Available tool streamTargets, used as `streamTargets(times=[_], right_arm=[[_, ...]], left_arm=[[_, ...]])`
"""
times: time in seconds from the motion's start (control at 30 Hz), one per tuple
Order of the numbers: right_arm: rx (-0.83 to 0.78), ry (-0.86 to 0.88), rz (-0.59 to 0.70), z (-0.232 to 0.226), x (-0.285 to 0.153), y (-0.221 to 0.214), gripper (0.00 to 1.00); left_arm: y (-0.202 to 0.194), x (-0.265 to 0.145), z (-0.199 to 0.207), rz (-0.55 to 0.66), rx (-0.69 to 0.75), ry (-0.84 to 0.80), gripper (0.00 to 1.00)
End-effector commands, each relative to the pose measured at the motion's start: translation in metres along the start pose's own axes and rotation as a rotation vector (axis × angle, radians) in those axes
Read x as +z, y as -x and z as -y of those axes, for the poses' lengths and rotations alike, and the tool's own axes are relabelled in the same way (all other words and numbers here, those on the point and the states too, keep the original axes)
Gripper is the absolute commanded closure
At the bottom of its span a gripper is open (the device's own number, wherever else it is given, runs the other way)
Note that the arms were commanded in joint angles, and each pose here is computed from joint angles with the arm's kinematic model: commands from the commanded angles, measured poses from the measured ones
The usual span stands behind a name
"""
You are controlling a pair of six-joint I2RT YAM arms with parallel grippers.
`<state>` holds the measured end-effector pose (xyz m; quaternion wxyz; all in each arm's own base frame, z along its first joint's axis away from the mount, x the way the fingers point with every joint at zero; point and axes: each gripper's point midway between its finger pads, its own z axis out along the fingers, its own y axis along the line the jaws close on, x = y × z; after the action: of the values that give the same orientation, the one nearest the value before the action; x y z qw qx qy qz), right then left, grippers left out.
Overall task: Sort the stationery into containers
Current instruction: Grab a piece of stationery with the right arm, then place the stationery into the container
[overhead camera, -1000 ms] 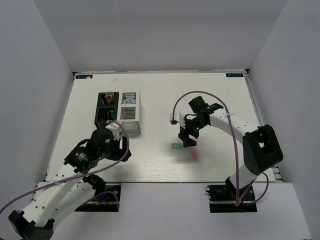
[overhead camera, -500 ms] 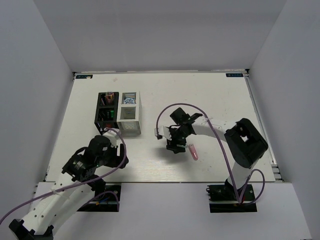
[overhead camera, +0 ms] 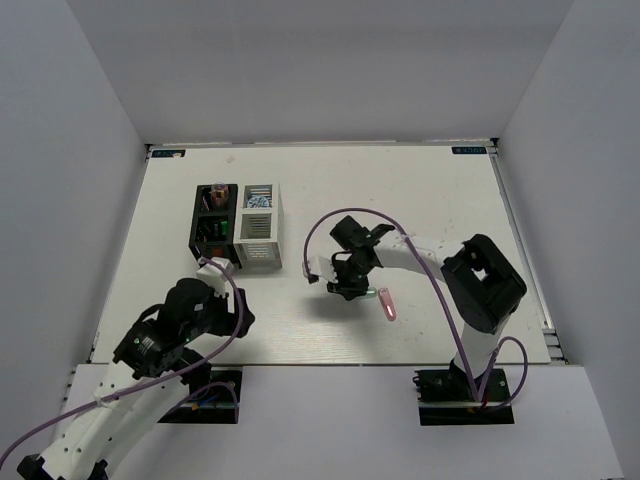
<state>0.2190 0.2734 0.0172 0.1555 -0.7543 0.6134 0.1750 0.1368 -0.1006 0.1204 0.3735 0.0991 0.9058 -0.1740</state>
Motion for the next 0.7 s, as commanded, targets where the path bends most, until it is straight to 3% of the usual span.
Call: streamTargets(times=[0.0,0.2,0.23,0.3,0.33,0.43,0.53,0.67], right_arm=[[0.035,0.151,-0.058,-0.026,-0.009,-0.001,1.0],[0.042,0.122,0.097,0.011,-0.056,0.094,1.0],[0.005,0.04,0.193,0.04,-0.088,0.143,1.0],[0.045,0.05,0.231,0.053,-0.089,0.166,1.0],[-0.002,-0.047,0.374,0.077,-0.131,0.214,1.0],[0.04,-0.118,0.607,0.099,-0.158,0.265,1.0],[0.031,-0.1,0.772,0.095,-0.156,0.284,1.0],[0.059,-0.076,0.873,0.113,-0.165,0.315,1.0]], left_arm=[[0.004,0.0,-0.002,0.038,-0.003,0.011,0.12],[0.01,-0.003,-0.006,0.083,-0.01,0.027,0.11],[0.01,-0.003,-0.007,0.086,-0.01,0.031,0.11],[0.012,-0.005,-0.01,0.109,-0.018,0.045,0.11],[0.013,-0.007,-0.011,0.119,-0.021,0.049,0.11],[0.018,-0.01,-0.015,0.161,-0.035,0.064,0.11],[0.018,-0.011,-0.018,0.178,-0.045,0.08,0.1],[0.018,-0.01,-0.02,0.176,-0.05,0.092,0.1]])
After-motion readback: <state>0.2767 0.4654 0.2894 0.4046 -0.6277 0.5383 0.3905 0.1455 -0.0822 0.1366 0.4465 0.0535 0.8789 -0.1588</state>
